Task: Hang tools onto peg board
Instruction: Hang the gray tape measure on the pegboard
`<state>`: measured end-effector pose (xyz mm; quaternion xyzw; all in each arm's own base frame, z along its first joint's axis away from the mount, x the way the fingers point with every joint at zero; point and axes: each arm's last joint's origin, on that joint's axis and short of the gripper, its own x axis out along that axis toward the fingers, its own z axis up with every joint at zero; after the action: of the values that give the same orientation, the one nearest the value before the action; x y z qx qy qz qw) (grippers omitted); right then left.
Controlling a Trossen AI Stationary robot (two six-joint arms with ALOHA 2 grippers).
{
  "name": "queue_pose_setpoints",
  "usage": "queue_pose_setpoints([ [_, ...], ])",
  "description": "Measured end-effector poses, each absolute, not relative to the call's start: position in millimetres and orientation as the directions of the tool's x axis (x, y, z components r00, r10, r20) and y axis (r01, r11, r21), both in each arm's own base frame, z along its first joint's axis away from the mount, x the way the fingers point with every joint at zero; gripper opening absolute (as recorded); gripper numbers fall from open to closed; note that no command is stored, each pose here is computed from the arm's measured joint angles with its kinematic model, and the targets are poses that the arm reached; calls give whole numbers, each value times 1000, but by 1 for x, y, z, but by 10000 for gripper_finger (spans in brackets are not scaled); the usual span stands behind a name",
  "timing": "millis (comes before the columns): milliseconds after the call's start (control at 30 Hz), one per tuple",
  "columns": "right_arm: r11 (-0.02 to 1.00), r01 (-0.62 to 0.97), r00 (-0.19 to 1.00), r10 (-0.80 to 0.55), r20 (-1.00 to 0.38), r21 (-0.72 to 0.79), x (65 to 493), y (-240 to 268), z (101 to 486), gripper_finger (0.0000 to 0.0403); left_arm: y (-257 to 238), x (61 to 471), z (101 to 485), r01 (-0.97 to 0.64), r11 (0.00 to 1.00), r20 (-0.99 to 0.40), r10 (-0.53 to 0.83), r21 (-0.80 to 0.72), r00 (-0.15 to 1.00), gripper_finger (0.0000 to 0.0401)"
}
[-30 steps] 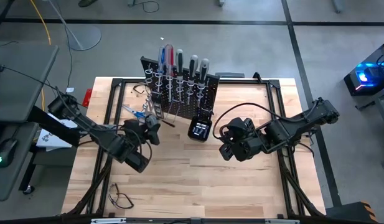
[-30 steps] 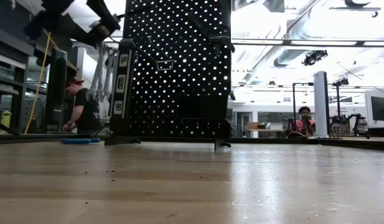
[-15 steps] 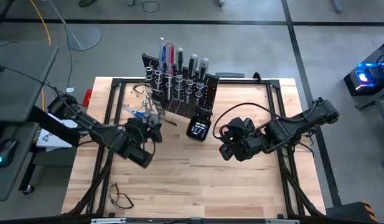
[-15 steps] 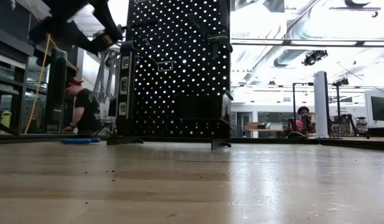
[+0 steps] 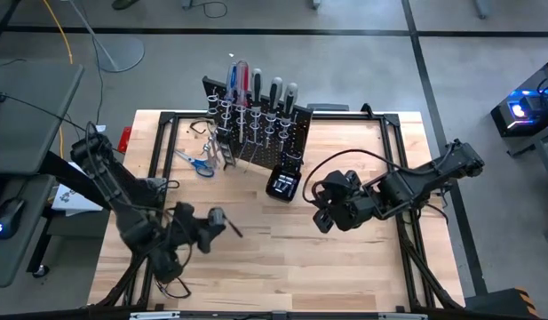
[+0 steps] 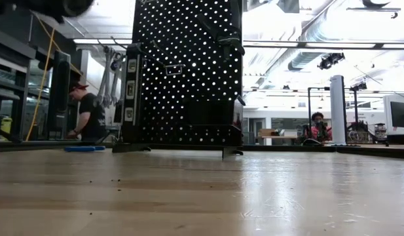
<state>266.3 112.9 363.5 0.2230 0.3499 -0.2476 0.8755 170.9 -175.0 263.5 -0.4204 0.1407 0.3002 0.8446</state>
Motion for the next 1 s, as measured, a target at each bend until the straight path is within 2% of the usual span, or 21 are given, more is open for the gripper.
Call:
queue_pose_setpoints([
  [200,933,317,780,-155,-606,169,277,136,375,133,-189,173,269,-541,379,-444,316,-751,839,232],
  [333,974,165,835,-55,-547,153,293,155,372,120,-193,181,275,-490,321,-408,291,-810,865,232],
  [400,977,135,837,-22,-547,167,307,163,361,96,-194,184,277,-464,295,-383,293,-836,876,232],
  [500,971,114,829,23,-558,210,332,179,335,34,-194,188,281,-431,257,-347,313,-865,884,232],
  [567,958,100,850,57,-523,267,349,192,320,10,-193,190,283,-409,228,-329,319,-884,889,232],
  [700,916,0,950,125,-286,401,376,209,320,3,-195,195,288,-365,169,-304,304,-915,903,231],
  [767,908,-8,977,96,-190,418,383,210,325,3,-196,196,291,-349,148,-299,282,-925,912,231],
  [867,922,26,990,30,-139,385,387,205,328,1,-200,199,297,-311,122,-276,242,-942,930,230],
  [1000,935,11,995,24,-96,354,392,197,333,0,-206,202,309,-231,107,-209,187,-967,960,230],
])
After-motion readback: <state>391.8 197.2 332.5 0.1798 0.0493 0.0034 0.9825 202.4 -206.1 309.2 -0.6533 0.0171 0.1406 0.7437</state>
